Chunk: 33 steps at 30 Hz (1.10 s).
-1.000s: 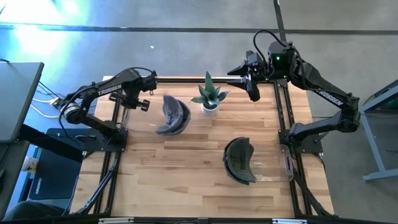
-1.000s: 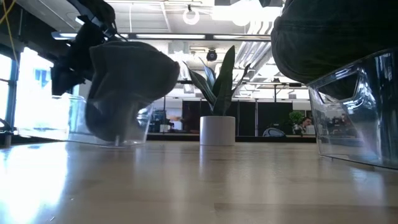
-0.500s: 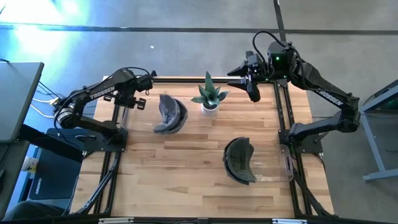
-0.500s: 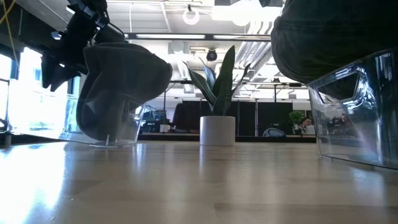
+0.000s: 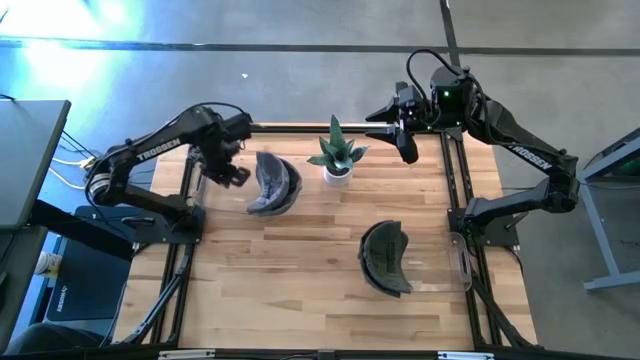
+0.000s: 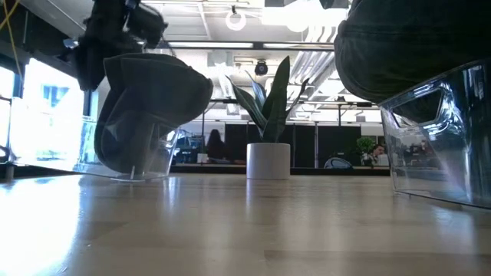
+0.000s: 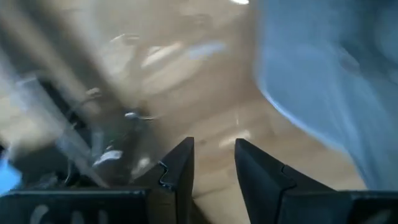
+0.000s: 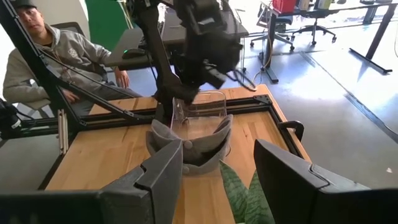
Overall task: Pick & Place hat
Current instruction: Put the gray cap into the left transparent bin
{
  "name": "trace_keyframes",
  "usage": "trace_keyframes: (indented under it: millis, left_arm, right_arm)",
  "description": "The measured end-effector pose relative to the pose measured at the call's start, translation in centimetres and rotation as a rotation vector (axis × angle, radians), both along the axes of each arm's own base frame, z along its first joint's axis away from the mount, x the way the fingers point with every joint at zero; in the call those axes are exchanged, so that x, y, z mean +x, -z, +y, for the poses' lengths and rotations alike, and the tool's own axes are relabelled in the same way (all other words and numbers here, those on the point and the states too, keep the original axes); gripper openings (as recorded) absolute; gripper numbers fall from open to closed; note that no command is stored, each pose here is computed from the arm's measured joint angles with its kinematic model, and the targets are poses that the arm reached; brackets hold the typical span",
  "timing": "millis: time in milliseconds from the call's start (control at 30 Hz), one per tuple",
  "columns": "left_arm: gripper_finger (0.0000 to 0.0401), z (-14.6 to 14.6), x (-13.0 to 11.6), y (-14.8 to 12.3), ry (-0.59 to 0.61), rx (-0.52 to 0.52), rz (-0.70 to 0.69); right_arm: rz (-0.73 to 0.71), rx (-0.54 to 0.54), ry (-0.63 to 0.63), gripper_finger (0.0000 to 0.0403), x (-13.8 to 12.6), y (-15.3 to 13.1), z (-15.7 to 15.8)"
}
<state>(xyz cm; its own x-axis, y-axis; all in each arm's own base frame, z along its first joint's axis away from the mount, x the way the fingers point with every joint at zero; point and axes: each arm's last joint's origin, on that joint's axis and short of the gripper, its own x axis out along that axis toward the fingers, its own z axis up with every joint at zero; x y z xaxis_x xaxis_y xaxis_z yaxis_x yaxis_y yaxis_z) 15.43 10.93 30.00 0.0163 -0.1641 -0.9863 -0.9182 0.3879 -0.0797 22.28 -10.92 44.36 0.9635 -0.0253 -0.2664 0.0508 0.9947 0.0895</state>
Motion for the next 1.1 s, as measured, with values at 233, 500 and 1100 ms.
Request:
trace_keyframes:
  millis: [233, 500, 1100]
  left_arm:
    - [0.0111, -4.5, 2.5, -0.2, 0.650, -0.029, -0.112]
    - [0.0178, -7.3, 3.2, 3.2, 0.893, 0.064, 0.008]
    - [0.0158, -7.2, 3.9, 7.5, 0.955, 0.207, -0.016]
  right_arm:
    - [-0.009, -0.002, 0.001, 0.0194, 0.0, -0.1, 0.0]
    - [-0.038, -0.001, 0.006, 0.0194, 0.1, -0.4, -0.1]
    - [-0.041, -0.001, 0.006, 0.0194, 0.1, -0.4, -0.1]
